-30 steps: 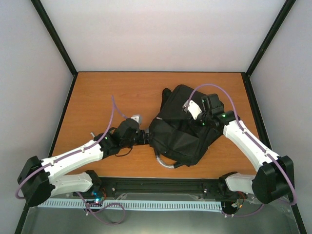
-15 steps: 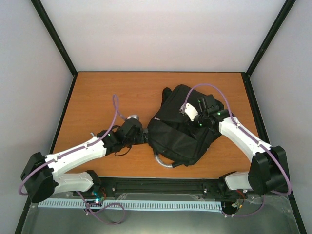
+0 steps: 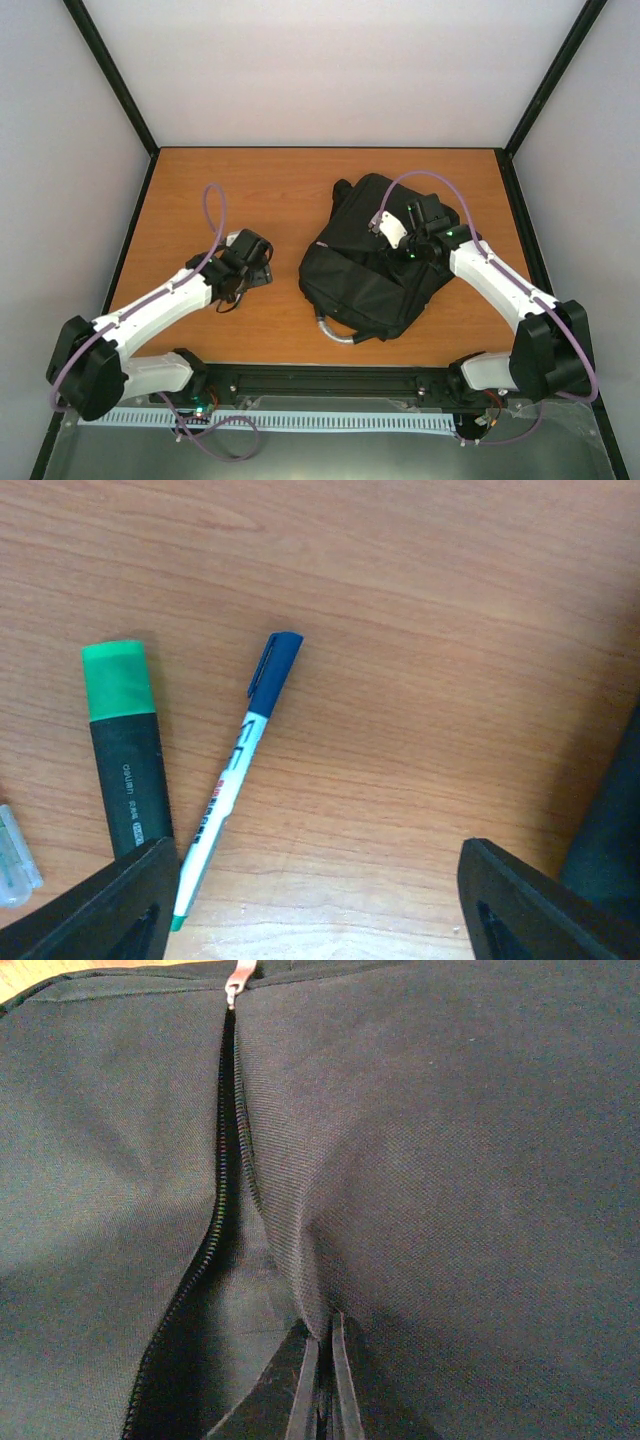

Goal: Pack the student bag
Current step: Move the stationery to the center of the board.

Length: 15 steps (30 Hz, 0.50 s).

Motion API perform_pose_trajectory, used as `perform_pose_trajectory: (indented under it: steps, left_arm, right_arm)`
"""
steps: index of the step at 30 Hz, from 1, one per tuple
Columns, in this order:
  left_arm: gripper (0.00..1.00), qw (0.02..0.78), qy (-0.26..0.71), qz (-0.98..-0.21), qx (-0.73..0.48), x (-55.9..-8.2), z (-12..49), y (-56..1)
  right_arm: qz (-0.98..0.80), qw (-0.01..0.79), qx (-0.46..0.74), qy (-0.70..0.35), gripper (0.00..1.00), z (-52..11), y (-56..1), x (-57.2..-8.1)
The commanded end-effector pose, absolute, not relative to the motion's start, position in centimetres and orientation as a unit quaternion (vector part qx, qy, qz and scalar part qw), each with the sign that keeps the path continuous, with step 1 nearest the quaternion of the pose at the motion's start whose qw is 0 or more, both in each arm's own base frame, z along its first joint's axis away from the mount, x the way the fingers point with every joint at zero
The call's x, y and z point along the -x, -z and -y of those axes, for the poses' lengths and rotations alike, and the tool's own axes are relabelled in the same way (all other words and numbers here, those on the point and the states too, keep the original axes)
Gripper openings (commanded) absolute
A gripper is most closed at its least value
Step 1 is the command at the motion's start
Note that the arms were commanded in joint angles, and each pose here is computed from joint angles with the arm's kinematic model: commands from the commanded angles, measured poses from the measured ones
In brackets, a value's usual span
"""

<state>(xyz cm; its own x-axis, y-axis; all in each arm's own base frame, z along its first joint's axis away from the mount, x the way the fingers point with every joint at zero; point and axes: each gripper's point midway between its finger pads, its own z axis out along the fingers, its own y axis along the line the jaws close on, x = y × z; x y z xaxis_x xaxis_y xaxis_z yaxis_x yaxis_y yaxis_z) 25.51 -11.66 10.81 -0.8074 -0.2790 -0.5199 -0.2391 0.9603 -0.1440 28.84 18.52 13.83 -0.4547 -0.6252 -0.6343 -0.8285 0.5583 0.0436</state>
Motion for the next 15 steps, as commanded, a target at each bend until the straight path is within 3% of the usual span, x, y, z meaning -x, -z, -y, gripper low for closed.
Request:
perform_pose_trajectory:
  steps: [1, 9, 15]
  left_arm:
    - [0.76, 0.251, 0.004, -0.960, 0.126, -25.7, 10.6, -9.3]
    - [0.74, 0.196, -0.009, -0.975, 0.107, -26.1, 11.2, -6.9]
    - [0.82, 0.177, -0.015, -0.979, 0.104, -26.8, 11.4, -5.5]
  right_arm:
    - [-0.818, 0.313, 0.444, -0.189, 0.07, -19.1, -15.2, -28.9]
    - [-0.817, 0.316, 0.444, -0.189, 0.07, -19.1, -15.4, -28.8]
    - [-0.817, 0.314, 0.445, -0.189, 0.07, -19.1, -15.3, -28.8]
